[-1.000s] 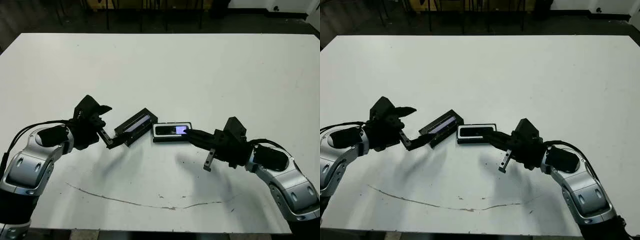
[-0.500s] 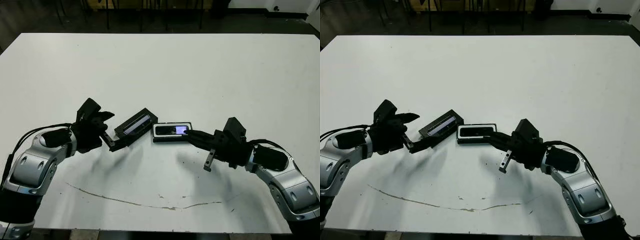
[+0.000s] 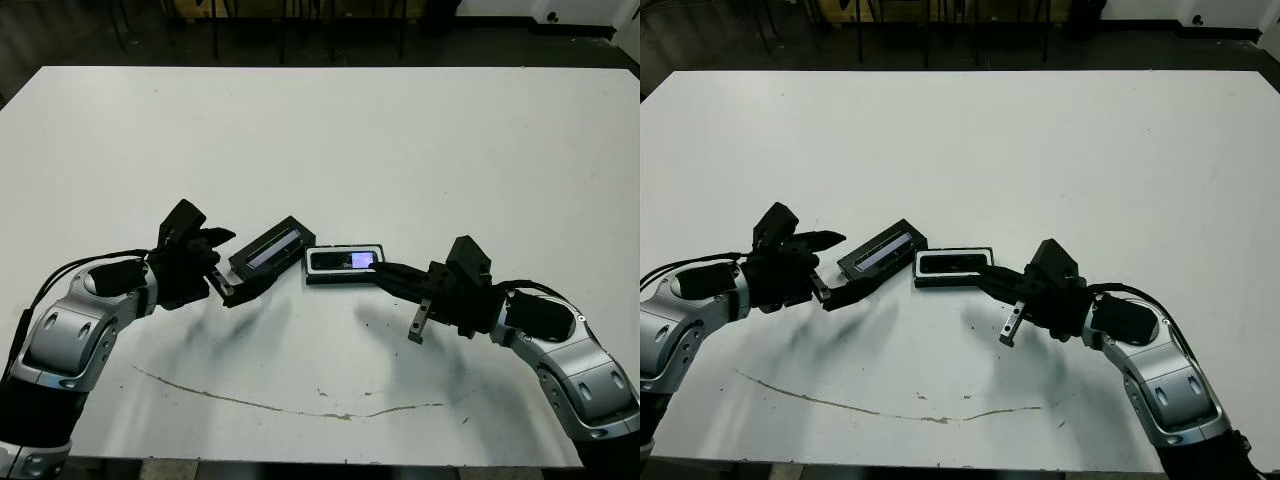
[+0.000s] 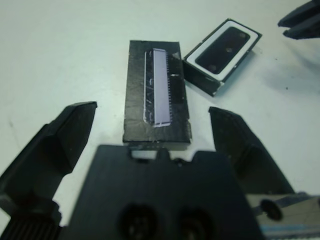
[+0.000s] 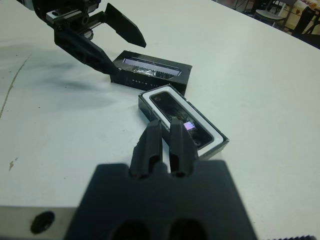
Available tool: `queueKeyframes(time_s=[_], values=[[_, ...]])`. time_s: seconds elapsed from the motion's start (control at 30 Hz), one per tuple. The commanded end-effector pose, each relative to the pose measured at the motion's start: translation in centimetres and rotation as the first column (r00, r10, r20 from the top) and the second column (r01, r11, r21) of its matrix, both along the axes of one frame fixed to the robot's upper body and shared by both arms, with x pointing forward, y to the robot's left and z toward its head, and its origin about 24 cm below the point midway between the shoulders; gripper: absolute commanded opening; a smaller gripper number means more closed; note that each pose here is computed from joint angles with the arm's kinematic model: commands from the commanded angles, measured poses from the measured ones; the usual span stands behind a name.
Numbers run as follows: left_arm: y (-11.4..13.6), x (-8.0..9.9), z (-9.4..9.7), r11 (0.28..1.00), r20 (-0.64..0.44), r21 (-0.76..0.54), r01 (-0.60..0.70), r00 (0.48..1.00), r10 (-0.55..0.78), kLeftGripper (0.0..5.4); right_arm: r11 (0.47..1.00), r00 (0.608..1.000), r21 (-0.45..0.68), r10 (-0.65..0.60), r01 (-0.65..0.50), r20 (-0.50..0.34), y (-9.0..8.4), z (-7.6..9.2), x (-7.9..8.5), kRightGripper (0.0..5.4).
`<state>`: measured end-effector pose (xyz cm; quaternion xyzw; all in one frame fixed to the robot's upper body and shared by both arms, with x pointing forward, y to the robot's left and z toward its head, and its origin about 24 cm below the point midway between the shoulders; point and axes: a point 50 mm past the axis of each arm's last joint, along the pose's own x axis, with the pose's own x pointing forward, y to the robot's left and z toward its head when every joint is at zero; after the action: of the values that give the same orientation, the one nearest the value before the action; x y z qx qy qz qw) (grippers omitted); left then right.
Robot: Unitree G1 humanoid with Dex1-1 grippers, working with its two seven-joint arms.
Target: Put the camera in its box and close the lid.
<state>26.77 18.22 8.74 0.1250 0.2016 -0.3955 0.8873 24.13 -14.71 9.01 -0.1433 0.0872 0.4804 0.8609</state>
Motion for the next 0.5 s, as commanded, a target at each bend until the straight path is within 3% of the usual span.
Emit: queueKeyframes(time_s=[0.03, 0.23, 0.5], values=[[0.5, -0.3, -0.9, 0.996, 0.001, 0.089, 0.011, 1.0, -0.011, 5.38, 0.999, 1.0, -0.046, -0.005, 0.005, -0.002, -0.2, 0.1, -0.1, 0.0], [0.3, -0.5, -1.7, 0.986, 0.011, 0.155, 0.054, 0.998, -0.057, 5.38, 1.0, 1.0, -0.027, 0.0, 0.0, -0.003, -0.1, 0.0, -0.1, 0.0], [-0.1, -0.8, -2.9, 0.987, -0.038, 0.15, 0.057, 0.998, -0.052, 5.38, 0.999, 1.0, -0.043, -0.007, 0.007, 0.007, -0.2, 0.1, -0.2, 0.0]])
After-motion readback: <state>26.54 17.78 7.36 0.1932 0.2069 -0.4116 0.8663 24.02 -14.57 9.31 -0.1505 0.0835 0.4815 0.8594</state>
